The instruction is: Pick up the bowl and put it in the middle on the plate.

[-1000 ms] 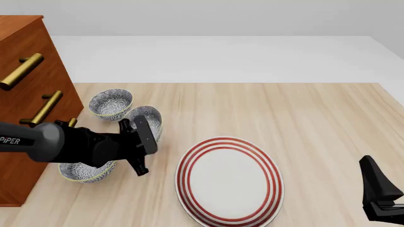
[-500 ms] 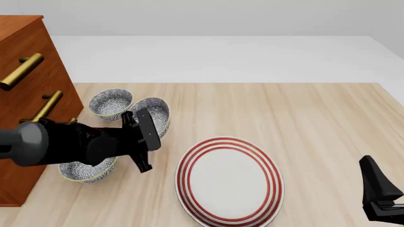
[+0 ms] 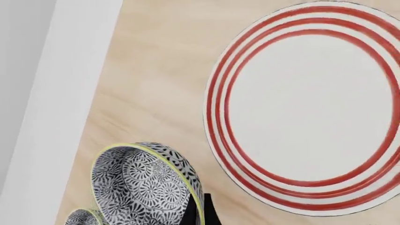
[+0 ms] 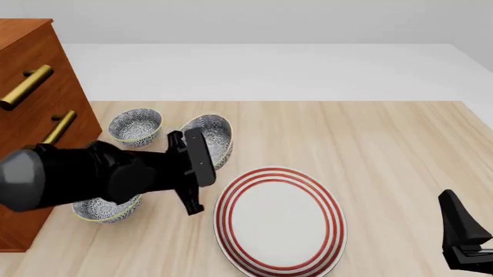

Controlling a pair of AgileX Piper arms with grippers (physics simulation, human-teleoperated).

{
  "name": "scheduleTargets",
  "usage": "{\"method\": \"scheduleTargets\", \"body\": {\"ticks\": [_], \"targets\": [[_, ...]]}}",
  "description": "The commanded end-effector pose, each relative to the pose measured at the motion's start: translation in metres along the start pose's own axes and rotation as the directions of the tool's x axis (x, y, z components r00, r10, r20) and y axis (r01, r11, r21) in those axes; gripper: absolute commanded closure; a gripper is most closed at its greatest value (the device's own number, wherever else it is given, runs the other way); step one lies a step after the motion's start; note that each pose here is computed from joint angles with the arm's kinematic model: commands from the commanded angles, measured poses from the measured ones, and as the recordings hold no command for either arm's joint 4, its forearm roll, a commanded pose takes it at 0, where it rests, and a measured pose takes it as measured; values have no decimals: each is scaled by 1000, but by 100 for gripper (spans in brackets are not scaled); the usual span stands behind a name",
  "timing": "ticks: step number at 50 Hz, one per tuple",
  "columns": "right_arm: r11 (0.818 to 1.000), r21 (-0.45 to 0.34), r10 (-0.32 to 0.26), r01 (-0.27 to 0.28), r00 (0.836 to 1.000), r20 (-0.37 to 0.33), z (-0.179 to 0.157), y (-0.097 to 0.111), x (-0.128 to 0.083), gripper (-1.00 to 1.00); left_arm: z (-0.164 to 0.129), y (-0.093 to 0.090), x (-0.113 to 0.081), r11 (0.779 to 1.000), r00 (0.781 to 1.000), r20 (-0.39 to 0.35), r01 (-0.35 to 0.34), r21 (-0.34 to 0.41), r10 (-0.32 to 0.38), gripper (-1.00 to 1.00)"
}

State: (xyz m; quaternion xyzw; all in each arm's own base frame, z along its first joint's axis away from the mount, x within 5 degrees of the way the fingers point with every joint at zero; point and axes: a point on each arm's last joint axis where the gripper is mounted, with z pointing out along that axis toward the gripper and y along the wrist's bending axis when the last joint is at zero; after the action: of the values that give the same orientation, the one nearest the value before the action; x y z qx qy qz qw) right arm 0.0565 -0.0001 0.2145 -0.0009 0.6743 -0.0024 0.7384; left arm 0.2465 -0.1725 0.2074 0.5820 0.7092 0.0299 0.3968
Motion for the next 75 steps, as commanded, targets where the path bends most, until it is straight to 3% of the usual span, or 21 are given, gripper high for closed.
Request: {"method": "scheduleTargets", "body": {"ticks": [1, 21, 39, 49, 58, 75], "targets": [[1000, 0, 0, 0, 1000, 0, 0, 0, 0, -100, -9, -12, -25, 998, 998, 50, -52, 39, 49, 100], [1000, 0, 0, 0, 1000, 0, 0, 0, 0, -100, -17, -42, -48, 978, 985, 83, -160, 135, 150, 100], [1000, 0, 0, 0, 1000, 0, 0, 0, 0, -100, -7, -58, -72, 955, 975, 95, -218, 200, 202, 100], [1000, 0, 0, 0, 1000, 0, 0, 0, 0, -100, 1, -76, -79, 929, 963, 91, -268, 254, 253, 100], [1000, 0, 0, 0, 1000, 0, 0, 0, 0, -100, 2, -81, -84, 920, 956, 104, -291, 262, 273, 100], [1000, 0, 0, 0, 1000, 0, 0, 0, 0, -100, 15, -110, -94, 885, 943, 108, -332, 326, 314, 100]]}}
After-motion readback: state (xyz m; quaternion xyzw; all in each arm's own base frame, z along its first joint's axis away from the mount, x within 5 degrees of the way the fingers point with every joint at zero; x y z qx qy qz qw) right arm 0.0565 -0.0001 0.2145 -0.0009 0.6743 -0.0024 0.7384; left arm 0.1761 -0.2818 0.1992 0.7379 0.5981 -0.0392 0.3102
